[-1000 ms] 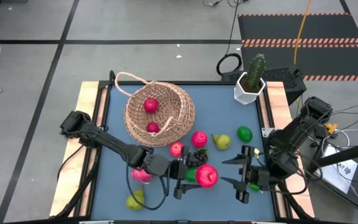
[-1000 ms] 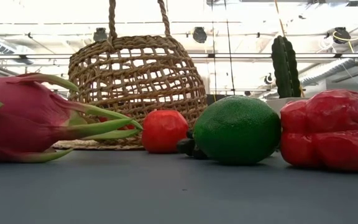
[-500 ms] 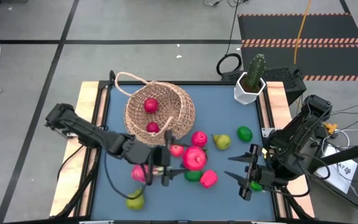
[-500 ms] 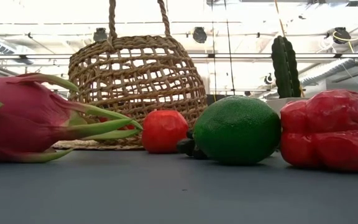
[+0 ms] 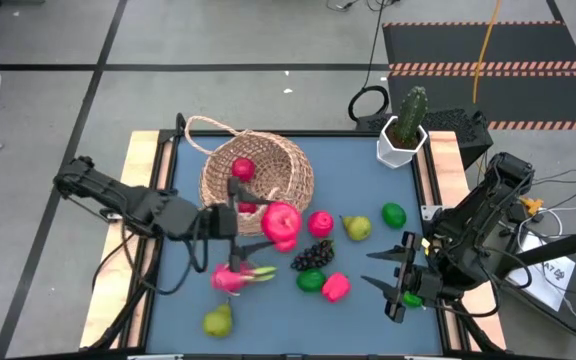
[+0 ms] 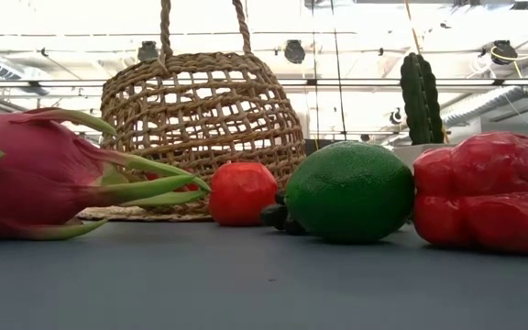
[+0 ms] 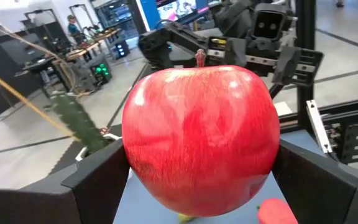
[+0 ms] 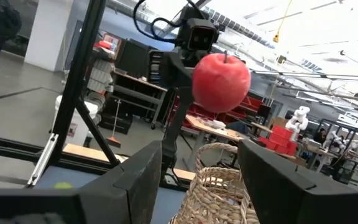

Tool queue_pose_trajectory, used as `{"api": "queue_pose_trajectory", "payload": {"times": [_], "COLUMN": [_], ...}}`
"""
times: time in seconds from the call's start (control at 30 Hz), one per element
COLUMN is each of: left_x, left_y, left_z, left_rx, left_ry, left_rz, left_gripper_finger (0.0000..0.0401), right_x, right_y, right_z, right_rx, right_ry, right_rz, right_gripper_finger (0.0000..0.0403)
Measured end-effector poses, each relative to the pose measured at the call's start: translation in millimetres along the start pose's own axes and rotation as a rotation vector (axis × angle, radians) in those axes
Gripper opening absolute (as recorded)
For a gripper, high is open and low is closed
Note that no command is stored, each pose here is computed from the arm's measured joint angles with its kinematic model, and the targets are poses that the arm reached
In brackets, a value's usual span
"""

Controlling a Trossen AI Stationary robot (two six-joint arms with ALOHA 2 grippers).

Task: Build produce basket
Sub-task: Put the red apple into the basket

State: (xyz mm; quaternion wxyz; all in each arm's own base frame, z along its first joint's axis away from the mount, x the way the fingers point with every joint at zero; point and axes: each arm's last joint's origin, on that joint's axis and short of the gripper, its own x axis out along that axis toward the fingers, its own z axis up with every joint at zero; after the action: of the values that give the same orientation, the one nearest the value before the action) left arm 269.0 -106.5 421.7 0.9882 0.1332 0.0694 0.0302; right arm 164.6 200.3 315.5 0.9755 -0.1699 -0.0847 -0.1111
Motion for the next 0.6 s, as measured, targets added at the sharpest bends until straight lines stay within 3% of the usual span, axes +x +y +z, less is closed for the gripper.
{"api": "queue_pose_trajectory", "payload": {"times": [0.33, 0.6], "left_x": [-42, -69], "left_y": [27, 46], "left_z": [10, 10], "left_rx": [0.0, 0.012], "left_ry": [-0.002, 0.038], "left_rz": [0.059, 0.181], "left_gripper_finger": [0.0363, 0.0363], "right_x": [0, 1], "right_y": [0, 2], "right_z": [0, -2], "right_rx": [0.001, 0.001], "right_ry": [0.0, 0.011], "right_rz": [0.0, 0.01], "right_gripper_finger": [0.0205, 0.0205]}}
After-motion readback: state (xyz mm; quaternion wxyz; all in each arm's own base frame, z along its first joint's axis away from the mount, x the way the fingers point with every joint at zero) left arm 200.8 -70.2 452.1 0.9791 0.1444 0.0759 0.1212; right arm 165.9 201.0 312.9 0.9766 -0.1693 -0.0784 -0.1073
